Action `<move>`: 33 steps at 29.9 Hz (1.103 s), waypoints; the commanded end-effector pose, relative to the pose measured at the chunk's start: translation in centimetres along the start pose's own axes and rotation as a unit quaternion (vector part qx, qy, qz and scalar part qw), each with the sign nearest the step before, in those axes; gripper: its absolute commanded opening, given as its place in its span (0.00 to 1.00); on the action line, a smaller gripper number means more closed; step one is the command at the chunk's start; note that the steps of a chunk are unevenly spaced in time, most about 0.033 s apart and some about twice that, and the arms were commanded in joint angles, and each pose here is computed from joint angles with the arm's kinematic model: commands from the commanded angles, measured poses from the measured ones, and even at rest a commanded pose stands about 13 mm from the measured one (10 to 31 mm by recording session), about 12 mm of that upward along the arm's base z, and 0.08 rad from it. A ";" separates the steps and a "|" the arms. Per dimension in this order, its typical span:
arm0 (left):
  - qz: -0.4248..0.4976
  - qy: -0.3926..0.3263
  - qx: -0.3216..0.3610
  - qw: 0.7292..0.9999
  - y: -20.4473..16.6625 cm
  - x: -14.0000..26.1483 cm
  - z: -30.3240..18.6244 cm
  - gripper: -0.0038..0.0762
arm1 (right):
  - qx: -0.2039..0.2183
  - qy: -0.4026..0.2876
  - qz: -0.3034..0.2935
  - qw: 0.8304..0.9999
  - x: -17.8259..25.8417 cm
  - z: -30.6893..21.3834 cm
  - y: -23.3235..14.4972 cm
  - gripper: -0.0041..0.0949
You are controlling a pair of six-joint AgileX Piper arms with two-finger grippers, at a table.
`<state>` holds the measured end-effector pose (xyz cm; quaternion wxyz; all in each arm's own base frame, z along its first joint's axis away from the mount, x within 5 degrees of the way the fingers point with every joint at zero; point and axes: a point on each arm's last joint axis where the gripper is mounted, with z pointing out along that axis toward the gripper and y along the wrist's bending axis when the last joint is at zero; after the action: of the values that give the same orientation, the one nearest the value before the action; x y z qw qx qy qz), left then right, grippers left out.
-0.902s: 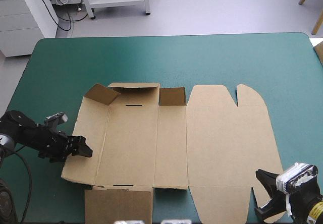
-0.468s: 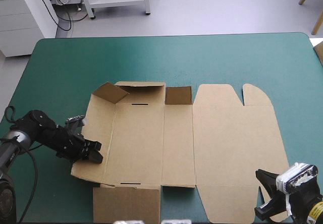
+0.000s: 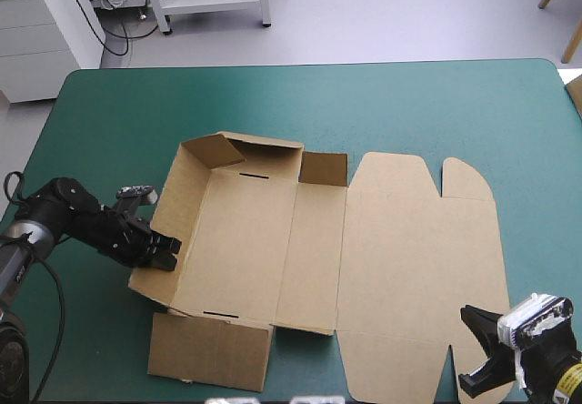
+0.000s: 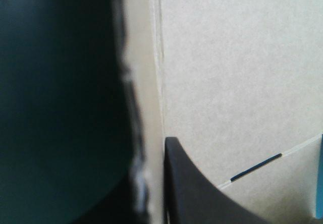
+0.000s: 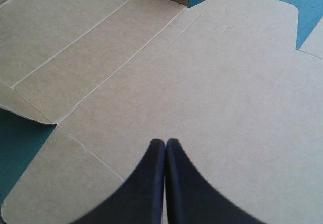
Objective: Fold the box
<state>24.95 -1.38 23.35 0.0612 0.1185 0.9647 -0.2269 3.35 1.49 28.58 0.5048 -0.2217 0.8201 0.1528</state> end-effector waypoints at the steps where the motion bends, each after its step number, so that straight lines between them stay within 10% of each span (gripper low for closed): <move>1: 0.074 -0.029 -0.055 0.995 -1.7 -1.8 -2.1 0.04 | 0.001 -0.042 -0.004 0.999 -1.2 -0.3 0.0 0.02; 15: 0.357 -0.098 -0.333 0.867 -9.7 -8.7 -5.4 0.04 | 0.001 -0.042 -0.004 0.999 -1.2 -0.3 0.0 0.02; 33: 0.634 -0.215 -0.395 0.628 -23.4 -8.3 -3.3 0.04 | 0.001 -0.042 0.005 0.999 -1.2 -0.3 0.0 0.02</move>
<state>28.07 -20.37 34.22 0.3522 0.6115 0.6671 0.2387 3.35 1.49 28.58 0.5037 -0.2154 0.8218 0.1567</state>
